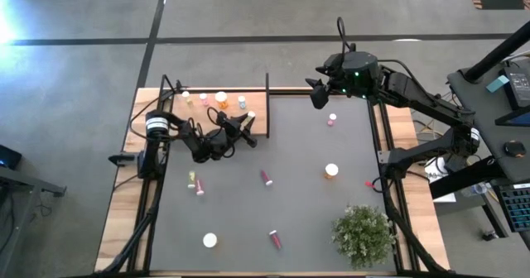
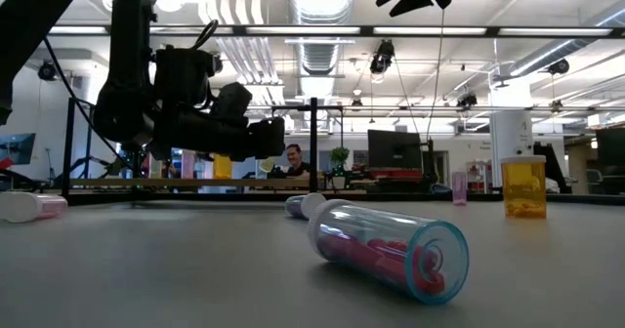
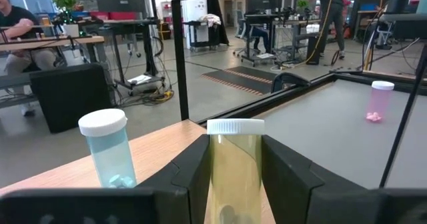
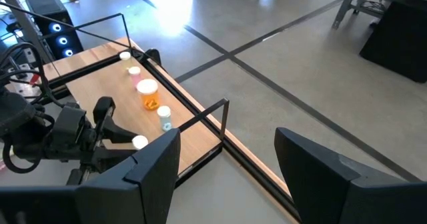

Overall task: Pick and place medicine bottles onto shelf by color
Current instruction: Put the right yellow pill bottle on the shelf aligned with the other yellow pill bottle

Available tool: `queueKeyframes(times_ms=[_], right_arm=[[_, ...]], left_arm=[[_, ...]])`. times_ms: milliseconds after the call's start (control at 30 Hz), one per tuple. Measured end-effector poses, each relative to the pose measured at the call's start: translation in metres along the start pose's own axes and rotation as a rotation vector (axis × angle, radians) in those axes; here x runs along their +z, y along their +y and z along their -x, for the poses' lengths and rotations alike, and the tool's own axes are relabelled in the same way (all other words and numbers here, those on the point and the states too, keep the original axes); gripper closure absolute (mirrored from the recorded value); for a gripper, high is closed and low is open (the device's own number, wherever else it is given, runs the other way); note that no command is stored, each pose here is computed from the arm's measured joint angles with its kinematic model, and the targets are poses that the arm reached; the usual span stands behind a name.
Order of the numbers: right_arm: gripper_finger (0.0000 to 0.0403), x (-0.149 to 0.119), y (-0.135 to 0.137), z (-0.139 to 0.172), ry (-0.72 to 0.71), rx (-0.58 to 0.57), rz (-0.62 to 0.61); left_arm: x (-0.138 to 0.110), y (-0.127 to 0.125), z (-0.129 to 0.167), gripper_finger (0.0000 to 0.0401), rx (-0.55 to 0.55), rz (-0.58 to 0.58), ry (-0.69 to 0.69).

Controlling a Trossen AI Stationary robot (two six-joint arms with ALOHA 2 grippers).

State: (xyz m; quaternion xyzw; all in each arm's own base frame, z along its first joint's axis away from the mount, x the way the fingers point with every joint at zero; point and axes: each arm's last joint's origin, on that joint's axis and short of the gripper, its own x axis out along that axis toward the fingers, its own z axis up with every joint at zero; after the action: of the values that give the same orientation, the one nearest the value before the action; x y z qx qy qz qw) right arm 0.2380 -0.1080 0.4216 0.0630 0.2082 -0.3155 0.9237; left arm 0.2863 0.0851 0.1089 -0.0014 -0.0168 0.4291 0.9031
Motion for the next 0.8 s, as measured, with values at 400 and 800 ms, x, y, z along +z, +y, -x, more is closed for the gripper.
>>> queueKeyframes(times_ms=[400,800], right_arm=[[0.0170,-0.0001,0.0001,-0.0001,0.000,0.000,0.000],[0.0170,0.0000,0.0000,0.0000,0.000,0.000,0.000]], left_arm=[[0.0016,-0.0020,-0.0015,0.0296,-0.002,-0.025,-0.008],[0.0017,-0.0028,-0.0016,0.0296,-0.026,-0.031,-0.008]])
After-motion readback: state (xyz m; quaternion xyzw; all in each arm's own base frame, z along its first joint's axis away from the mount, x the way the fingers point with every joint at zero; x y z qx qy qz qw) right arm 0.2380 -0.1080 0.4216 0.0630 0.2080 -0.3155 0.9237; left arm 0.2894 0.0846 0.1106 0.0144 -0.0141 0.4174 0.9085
